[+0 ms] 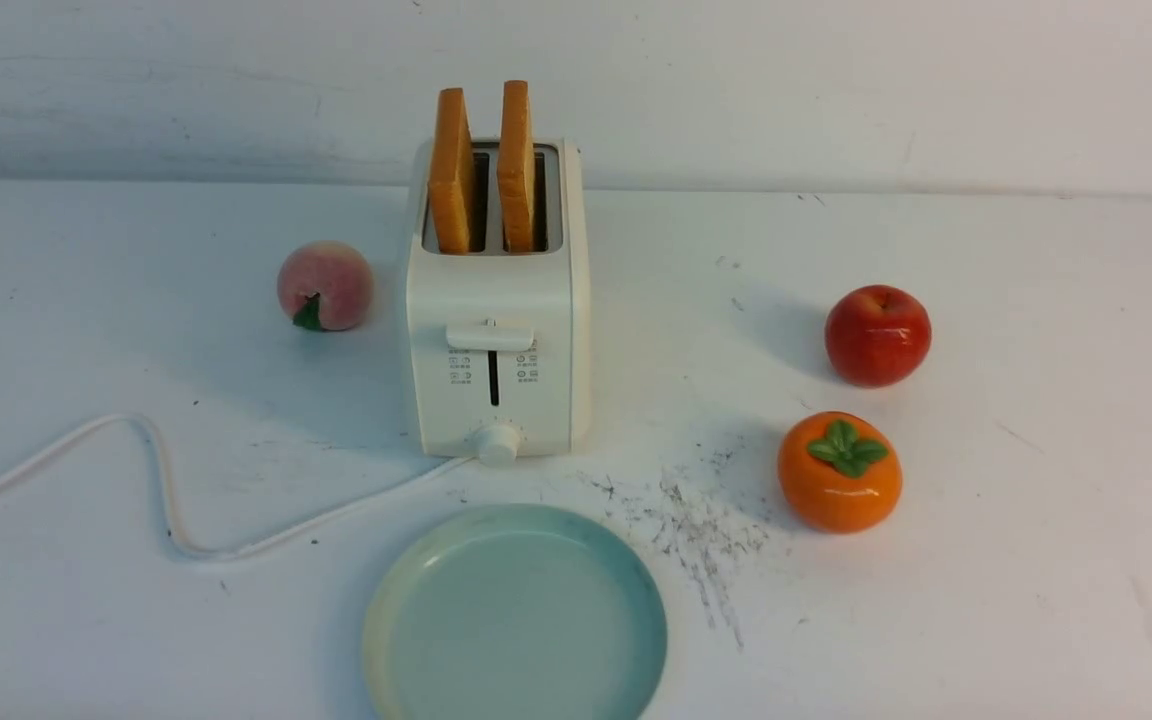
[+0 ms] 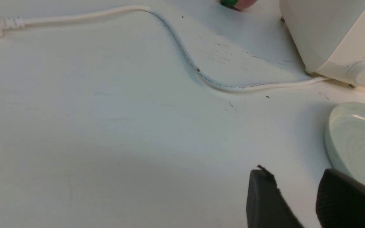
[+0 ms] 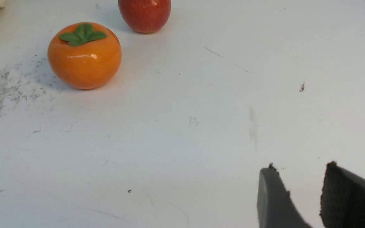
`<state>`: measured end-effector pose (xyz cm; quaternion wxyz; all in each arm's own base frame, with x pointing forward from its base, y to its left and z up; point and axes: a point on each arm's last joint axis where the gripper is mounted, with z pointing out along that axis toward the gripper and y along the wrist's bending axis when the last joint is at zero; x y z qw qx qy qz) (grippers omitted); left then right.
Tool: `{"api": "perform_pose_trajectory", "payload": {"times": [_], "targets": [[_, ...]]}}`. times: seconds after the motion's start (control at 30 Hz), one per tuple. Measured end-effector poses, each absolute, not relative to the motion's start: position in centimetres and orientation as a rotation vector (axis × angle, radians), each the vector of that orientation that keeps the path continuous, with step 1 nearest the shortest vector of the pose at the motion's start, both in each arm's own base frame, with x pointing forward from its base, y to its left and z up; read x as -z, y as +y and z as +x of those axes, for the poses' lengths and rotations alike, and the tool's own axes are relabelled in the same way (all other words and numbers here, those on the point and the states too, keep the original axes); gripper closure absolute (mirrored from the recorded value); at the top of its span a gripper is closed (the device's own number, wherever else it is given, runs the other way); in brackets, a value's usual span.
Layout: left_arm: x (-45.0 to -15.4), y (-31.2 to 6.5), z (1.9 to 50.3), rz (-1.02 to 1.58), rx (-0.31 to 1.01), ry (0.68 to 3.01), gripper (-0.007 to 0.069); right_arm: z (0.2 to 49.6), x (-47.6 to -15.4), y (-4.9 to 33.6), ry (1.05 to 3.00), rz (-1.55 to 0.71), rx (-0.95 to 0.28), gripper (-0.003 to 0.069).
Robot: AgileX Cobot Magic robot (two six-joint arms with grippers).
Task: Take toasted bread from bread machine on white table place on plate.
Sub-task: 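Reach for a toast slice standing in the toaster with the left gripper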
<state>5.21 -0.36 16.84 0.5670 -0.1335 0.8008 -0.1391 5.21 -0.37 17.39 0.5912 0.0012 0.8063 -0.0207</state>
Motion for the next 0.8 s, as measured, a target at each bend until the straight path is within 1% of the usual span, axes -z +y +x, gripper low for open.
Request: {"api": "perform_pose_trajectory", "payload": {"times": [0.4, 0.5, 0.57, 0.6, 0.67, 0.7, 0.73, 0.77, 0.8], "targets": [[-16.8, -0.4, 5.2, -0.314, 0.327, 1.882, 0.0385, 5.2, -17.4, -0.4, 1.876, 0.003, 0.048, 0.0419], [-16.9, -0.4, 5.2, -0.34, 0.359, 1.877, 0.0385, 5.2, -17.4, -0.4, 1.876, 0.003, 0.048, 0.0419], [-17.1, -0.9, 5.2, -0.516, 0.565, 1.838, 0.0385, 5.2, -17.4, -0.4, 1.876, 0.003, 0.048, 0.0419], [-17.3, -1.2, 5.3, -0.646, 0.714, 1.789, 0.0385, 5.2, -17.4, -0.4, 1.876, 0.003, 0.048, 0.0419], [-17.7, -1.5, 5.3, -0.796, 0.895, 1.719, 0.0385, 5.2, -17.4, -0.4, 1.876, 0.003, 0.048, 0.0419], [-17.9, -1.7, 5.3, -0.901, 1.018, 1.667, 0.0385, 5.2, -17.4, -0.4, 1.876, 0.003, 0.048, 0.0419], [-18.0, -1.8, 5.3, -0.952, 1.077, 1.637, 0.0385, 5.2, -17.4, -0.4, 1.876, 0.003, 0.048, 0.0419], [-18.2, -1.9, 5.3, -1.031, 1.174, 1.592, 0.0385, 5.2, -17.4, -0.4, 1.876, 0.003, 0.048, 0.0419], [-18.3, -1.9, 5.3, -1.044, 1.188, 1.582, 0.0385, 5.2, -17.4, -0.4, 1.876, 0.003, 0.048, 0.0419]]}}
